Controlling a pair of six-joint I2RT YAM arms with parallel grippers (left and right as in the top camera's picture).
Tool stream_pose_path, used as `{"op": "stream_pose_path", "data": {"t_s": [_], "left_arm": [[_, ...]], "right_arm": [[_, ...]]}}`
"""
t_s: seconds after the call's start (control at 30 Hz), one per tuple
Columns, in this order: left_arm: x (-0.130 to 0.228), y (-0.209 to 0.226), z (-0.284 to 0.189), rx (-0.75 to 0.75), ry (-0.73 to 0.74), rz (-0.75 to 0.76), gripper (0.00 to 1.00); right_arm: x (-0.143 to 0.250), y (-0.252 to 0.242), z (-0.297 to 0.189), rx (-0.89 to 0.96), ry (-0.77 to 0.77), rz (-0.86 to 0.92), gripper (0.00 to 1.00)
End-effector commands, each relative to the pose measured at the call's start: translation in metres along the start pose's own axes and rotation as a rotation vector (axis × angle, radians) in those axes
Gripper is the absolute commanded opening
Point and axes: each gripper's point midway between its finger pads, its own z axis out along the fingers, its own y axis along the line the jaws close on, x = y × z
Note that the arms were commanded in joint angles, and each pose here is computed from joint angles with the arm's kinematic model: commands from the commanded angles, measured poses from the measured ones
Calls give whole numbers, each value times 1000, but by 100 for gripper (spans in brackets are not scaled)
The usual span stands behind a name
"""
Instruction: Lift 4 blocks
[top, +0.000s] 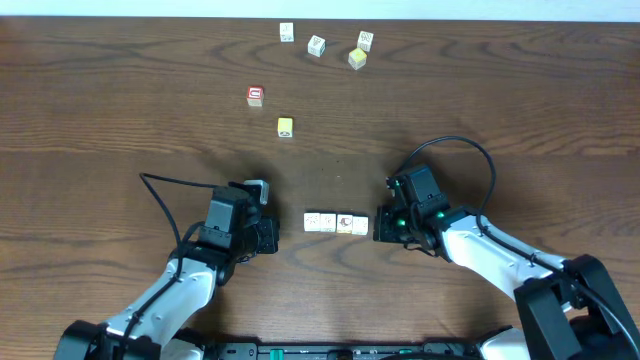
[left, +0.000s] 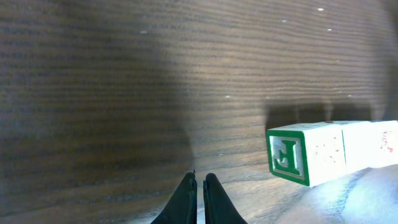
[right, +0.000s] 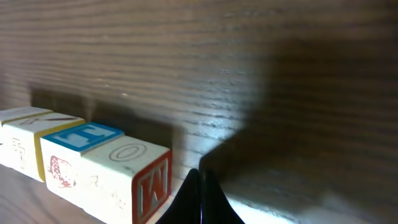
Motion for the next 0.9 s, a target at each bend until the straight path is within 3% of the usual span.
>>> {"op": "stream_pose_path", "data": {"t_s": [0.0, 0.87], "left_arm": [[1, 3, 3, -15, 6, -22, 7], [-1, -17, 14, 51, -7, 0, 7]], "right_arm": [[6, 5, 5, -21, 21, 4, 1], [4, 34, 6, -129, 8, -75, 1]]}}
